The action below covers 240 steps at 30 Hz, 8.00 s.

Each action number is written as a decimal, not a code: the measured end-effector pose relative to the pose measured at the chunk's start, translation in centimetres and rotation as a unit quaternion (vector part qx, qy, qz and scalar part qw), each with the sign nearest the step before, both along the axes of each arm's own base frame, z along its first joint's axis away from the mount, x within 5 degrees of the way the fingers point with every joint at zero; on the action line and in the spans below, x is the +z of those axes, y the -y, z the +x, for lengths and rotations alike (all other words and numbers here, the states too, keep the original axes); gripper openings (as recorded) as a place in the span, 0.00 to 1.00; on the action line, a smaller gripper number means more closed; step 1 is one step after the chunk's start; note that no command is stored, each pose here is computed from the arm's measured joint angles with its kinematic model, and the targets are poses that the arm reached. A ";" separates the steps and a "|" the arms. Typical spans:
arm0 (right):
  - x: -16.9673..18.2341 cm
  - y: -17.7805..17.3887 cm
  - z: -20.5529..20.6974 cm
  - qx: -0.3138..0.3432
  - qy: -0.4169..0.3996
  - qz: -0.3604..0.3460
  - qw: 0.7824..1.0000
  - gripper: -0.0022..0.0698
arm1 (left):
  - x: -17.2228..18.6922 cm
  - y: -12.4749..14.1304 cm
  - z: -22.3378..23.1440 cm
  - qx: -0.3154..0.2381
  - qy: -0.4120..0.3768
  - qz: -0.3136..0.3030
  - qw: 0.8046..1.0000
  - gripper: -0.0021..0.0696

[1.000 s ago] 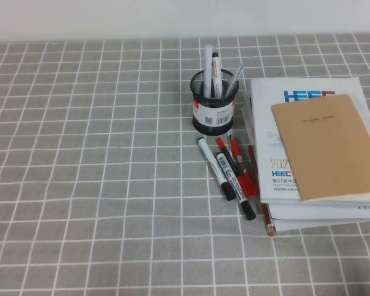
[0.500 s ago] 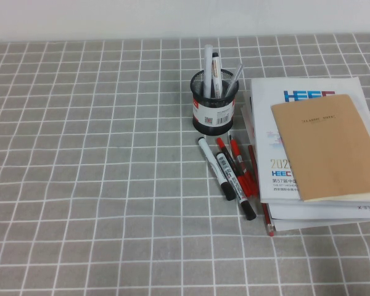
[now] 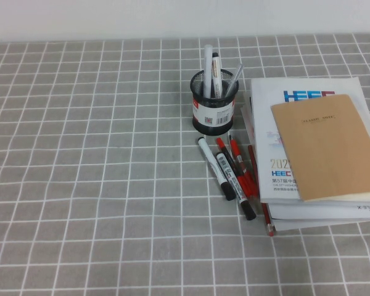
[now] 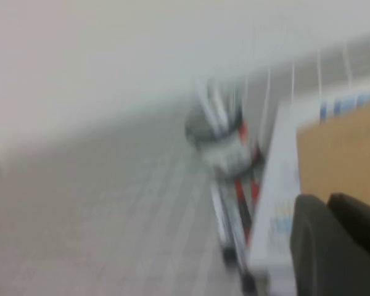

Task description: Put the pen into the pen holder

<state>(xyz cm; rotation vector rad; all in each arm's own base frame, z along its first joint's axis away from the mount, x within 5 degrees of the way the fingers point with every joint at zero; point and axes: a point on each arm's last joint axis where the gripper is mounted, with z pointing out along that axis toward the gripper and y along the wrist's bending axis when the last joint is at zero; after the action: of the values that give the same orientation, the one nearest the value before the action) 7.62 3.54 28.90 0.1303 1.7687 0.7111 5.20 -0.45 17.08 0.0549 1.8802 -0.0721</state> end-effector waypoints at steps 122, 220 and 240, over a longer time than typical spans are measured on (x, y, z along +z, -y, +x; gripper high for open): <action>0.7 -18.8 28.7 0.051 0.220 -0.155 0.962 0.17 | 0.0 0.0 0.0 0.000 0.000 0.000 1.000 0.02; -11.9 2.8 -2.0 -0.078 -0.032 -0.239 0.967 0.01 | 0.0 0.0 0.0 0.000 0.000 0.000 1.000 0.02; -11.7 3.2 -2.3 -0.126 -0.020 -0.224 0.966 0.01 | 0.0 0.0 0.0 0.000 0.000 0.000 1.000 0.02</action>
<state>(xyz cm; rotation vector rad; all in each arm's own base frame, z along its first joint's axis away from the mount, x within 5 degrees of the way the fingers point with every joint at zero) 5.30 0.32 17.18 0.0613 1.8668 0.1169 5.20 -0.45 17.08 0.0549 1.8802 -0.0721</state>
